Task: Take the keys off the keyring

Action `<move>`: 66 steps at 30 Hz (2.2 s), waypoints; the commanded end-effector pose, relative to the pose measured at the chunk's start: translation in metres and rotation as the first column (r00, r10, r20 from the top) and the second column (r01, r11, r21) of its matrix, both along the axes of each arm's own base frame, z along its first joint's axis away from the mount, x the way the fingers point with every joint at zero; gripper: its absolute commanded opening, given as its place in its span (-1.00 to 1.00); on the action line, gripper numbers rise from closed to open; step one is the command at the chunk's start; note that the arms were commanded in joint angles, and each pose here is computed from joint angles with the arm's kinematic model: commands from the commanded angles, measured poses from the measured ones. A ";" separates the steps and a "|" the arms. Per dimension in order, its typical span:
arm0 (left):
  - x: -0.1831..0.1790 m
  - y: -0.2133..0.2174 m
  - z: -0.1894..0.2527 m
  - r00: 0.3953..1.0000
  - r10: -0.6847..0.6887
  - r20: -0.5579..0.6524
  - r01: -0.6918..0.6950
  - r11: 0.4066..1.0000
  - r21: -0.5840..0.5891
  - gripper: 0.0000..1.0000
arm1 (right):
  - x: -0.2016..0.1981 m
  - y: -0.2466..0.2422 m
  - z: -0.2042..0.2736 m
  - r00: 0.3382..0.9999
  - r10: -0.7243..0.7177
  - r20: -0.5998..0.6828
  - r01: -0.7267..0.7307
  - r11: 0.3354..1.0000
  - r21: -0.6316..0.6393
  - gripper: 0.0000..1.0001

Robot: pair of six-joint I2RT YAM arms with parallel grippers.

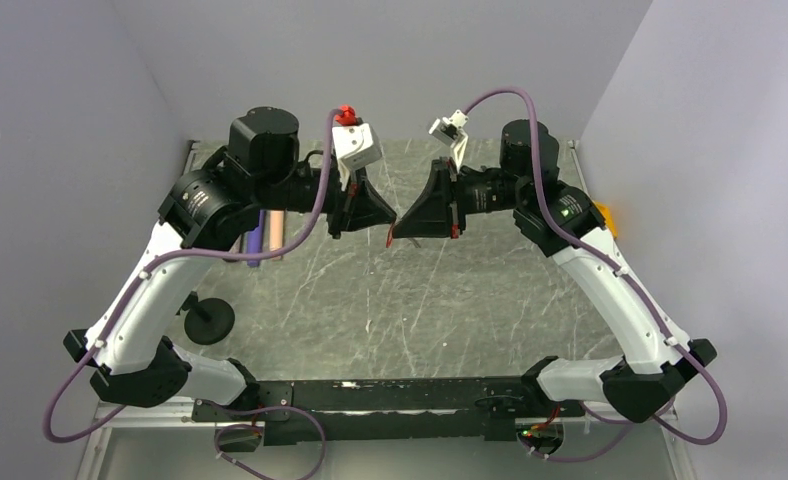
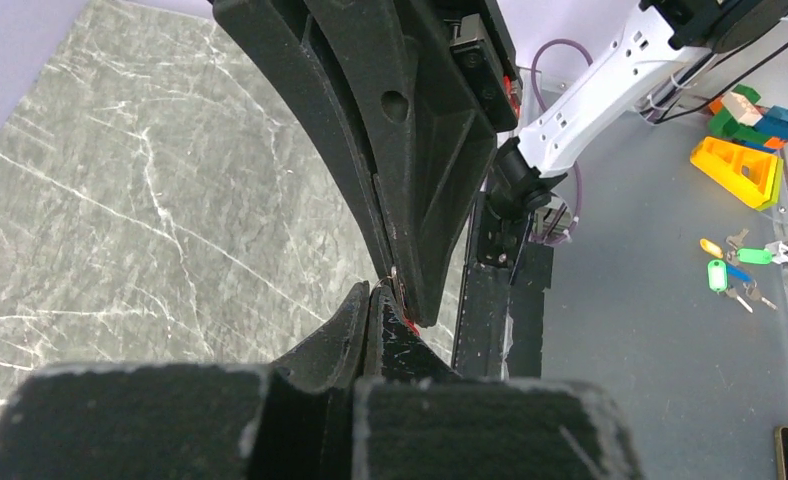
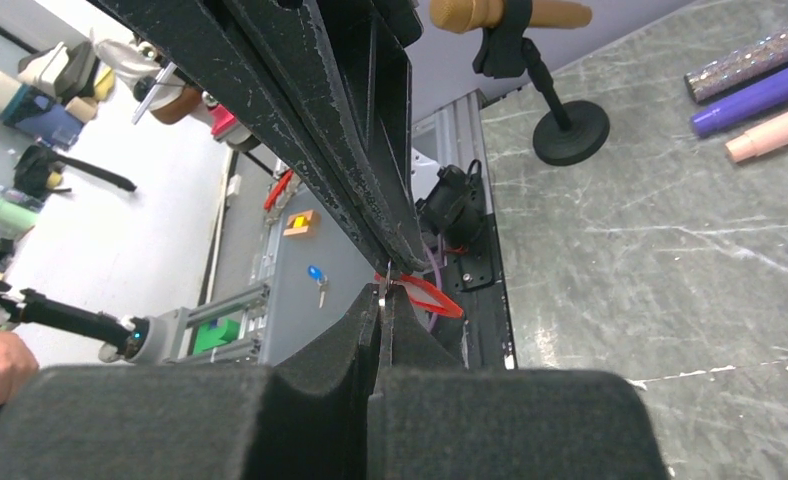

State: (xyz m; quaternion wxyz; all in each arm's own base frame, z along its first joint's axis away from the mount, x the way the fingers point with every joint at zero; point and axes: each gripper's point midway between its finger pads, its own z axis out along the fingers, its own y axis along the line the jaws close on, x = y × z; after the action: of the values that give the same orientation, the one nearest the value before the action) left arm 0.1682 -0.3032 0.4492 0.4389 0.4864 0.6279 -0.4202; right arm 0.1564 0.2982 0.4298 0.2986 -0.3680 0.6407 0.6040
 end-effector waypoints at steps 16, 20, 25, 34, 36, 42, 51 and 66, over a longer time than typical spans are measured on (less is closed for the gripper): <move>-0.049 -0.005 -0.021 0.989 -0.145 -0.028 0.147 0.985 0.086 -1.00 | 0.001 0.009 0.009 0.997 0.028 0.068 -0.028 1.000 0.003 -1.00; -0.036 -0.003 -0.010 0.998 -0.069 0.005 0.068 0.995 0.074 -0.69 | 0.002 0.009 0.010 0.997 0.013 0.078 -0.013 1.000 0.004 -1.00; -0.020 0.006 0.010 0.998 0.031 0.045 -0.033 0.999 0.031 0.03 | 0.004 0.007 0.014 0.995 -0.027 0.101 0.026 1.000 0.013 -1.00; -0.009 0.036 0.065 0.995 0.097 0.022 -0.091 0.976 -0.196 0.24 | 0.007 0.006 0.024 0.990 -0.063 0.128 0.059 0.998 0.036 -1.00; -0.012 0.040 0.074 0.996 0.084 0.019 -0.077 0.966 -0.245 0.24 | 0.008 0.006 0.027 0.988 -0.076 0.135 0.071 0.996 0.045 -1.00; -0.015 0.050 0.091 0.999 0.033 -0.001 -0.031 0.933 -0.360 0.15 | 0.009 0.004 0.039 0.983 -0.105 0.152 0.092 0.992 0.091 -1.00; -0.016 0.051 0.089 0.993 -0.096 -0.069 0.056 0.896 -0.440 0.04 | -0.006 0.004 0.063 0.985 -0.049 0.168 0.018 0.983 0.182 -1.00; -0.019 0.041 0.082 0.962 -0.237 -0.133 0.143 0.858 -0.493 -0.04 | -0.015 0.002 0.076 0.984 -0.026 0.177 -0.016 0.973 0.232 -1.00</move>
State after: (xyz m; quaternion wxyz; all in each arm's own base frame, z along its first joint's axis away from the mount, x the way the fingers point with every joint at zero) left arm 0.1628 -0.2648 0.5151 0.4399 0.3606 0.5292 -0.6297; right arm 0.1513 0.3059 0.4911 0.3802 -0.3683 0.5650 0.6329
